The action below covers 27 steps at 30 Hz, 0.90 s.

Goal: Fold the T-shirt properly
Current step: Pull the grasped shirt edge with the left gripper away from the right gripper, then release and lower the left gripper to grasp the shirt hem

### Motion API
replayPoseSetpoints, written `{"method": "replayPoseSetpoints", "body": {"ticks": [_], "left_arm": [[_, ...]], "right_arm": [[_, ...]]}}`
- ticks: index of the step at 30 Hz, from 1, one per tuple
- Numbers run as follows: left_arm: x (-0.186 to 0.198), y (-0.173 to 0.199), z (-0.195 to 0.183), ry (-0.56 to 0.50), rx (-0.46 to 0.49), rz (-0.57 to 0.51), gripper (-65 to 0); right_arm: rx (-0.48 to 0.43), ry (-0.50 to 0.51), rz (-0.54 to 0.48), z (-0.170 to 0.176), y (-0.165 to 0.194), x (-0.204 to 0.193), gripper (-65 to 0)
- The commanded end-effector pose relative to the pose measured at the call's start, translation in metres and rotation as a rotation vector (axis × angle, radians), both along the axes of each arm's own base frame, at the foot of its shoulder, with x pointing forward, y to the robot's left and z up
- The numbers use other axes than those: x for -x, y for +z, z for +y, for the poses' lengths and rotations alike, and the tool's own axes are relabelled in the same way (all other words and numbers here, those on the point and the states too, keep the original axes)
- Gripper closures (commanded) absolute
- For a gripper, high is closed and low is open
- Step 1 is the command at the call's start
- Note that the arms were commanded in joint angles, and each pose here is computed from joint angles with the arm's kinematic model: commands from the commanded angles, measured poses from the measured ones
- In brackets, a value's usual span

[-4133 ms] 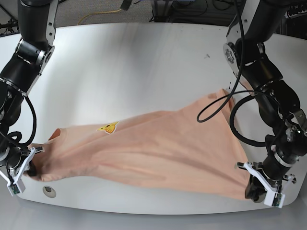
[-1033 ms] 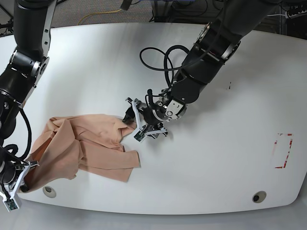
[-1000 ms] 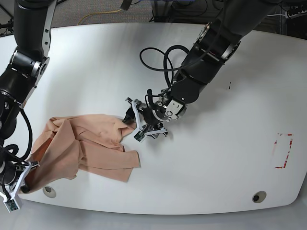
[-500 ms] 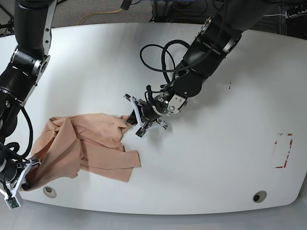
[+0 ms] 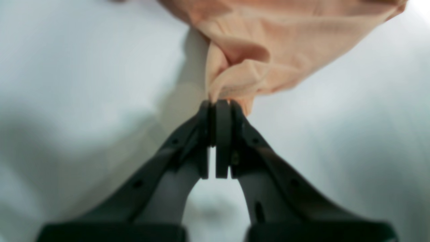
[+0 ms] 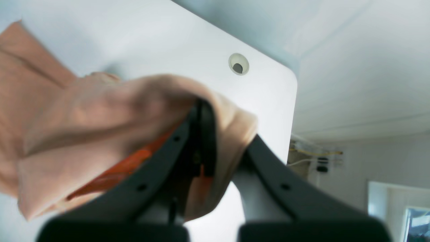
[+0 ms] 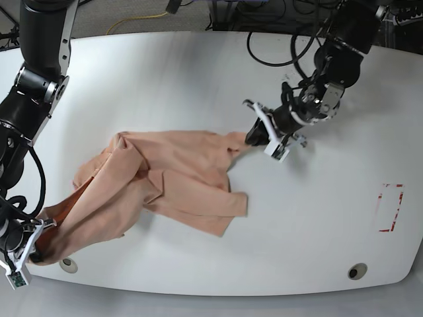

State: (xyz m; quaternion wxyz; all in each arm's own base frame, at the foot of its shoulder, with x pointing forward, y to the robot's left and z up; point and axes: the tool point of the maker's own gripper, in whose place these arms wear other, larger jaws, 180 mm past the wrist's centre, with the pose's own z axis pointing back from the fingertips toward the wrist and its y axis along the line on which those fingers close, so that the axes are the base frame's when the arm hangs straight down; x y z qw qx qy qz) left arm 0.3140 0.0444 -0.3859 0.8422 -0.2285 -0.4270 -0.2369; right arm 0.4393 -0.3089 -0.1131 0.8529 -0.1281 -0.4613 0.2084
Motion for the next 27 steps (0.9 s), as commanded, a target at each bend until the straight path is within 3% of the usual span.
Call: {"method": "replayPoseSetpoints", "body": {"ticks": [1, 11, 14, 19, 22, 27], "left_arm": [[-0.002, 0.033, 0.025, 0.014, 0.003, -0.091, 0.0], [0.075, 0.048, 0.069, 0.034, -0.017, -0.036, 0.0], [0.084, 0.053, 0.067, 0.046, 0.025, -0.017, -10.7], [0.088, 0.061, 0.073, 0.099, 0.131, 0.033, -38.6], [0.081, 0.077, 0.078, 0.12, 0.186, 0.024, -40.3], [0.051, 0.102, 0.1, 0.169, 0.198, -0.029, -40.3]], "right_arm": [[0.01, 0.0, -0.071, -0.003, 0.025, -0.003, 0.0], [0.006, 0.004, -0.071, 0.0, 0.024, -0.003, 0.0], [-0.006, 0.015, -0.071, 0.006, 0.022, -0.006, 0.0], [-0.012, 0.02, -0.071, 0.009, 0.021, -0.006, 0.0], [-0.012, 0.02, -0.071, 0.009, 0.021, -0.006, 0.0], [-0.014, 0.021, -0.069, 0.009, 0.02, -0.007, 0.0]]}}
